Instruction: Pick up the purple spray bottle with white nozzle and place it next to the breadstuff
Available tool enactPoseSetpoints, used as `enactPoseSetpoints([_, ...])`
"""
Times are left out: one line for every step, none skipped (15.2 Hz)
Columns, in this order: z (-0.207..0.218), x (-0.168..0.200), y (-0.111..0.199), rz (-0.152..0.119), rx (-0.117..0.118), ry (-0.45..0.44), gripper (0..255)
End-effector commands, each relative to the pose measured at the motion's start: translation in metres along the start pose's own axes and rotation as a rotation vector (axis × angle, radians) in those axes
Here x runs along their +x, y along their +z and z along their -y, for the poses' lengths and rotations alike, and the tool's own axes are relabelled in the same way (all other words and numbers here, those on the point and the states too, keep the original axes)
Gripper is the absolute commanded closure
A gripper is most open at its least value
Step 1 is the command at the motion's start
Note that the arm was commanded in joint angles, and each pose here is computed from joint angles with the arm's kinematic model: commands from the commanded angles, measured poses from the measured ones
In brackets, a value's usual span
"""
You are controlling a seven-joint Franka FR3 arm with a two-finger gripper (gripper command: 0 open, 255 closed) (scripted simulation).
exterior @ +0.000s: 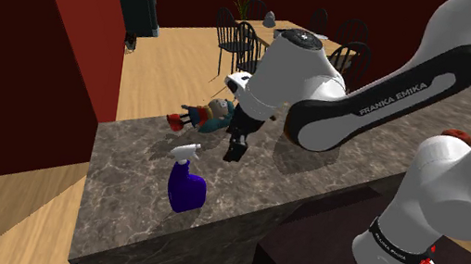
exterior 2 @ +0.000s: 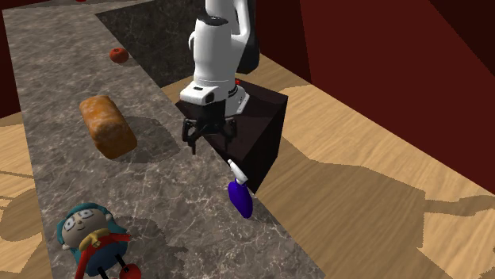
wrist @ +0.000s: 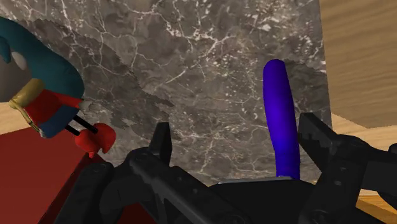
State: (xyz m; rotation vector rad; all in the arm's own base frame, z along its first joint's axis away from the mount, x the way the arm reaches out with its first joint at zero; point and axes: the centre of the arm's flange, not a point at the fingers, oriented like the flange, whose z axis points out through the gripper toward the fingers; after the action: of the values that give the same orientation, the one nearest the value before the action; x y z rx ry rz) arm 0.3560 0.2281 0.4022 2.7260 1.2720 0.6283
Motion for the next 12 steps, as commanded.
enactPoseSetpoints([0.015, 0.007, 0.017, -0.023, 0.006, -0.056, 0])
enactPoseSetpoints([0.024, 0.01, 0.025, -0.033, 0.008, -0.083, 0])
enactPoseSetpoints([0.033, 0.013, 0.034, -0.043, 0.011, -0.111, 0])
enactPoseSetpoints([0.043, 0.015, 0.042, -0.052, 0.013, -0.138, 0])
enactPoseSetpoints([0.052, 0.017, 0.05, -0.062, 0.015, -0.165, 0])
enactPoseSetpoints([0.061, 0.019, 0.058, -0.072, 0.018, -0.193, 0])
enactPoseSetpoints([0.062, 0.019, 0.058, -0.072, 0.018, -0.193, 0])
enactPoseSetpoints([0.062, 0.02, 0.063, -0.072, 0.018, -0.193, 0])
enactPoseSetpoints([0.062, 0.02, 0.068, -0.072, 0.018, -0.193, 0])
enactPoseSetpoints([0.062, 0.02, 0.074, -0.072, 0.018, -0.193, 0])
enactPoseSetpoints([0.062, 0.021, 0.079, -0.072, 0.018, -0.193, 0])
enactPoseSetpoints([0.062, 0.021, 0.084, -0.072, 0.018, -0.193, 0])
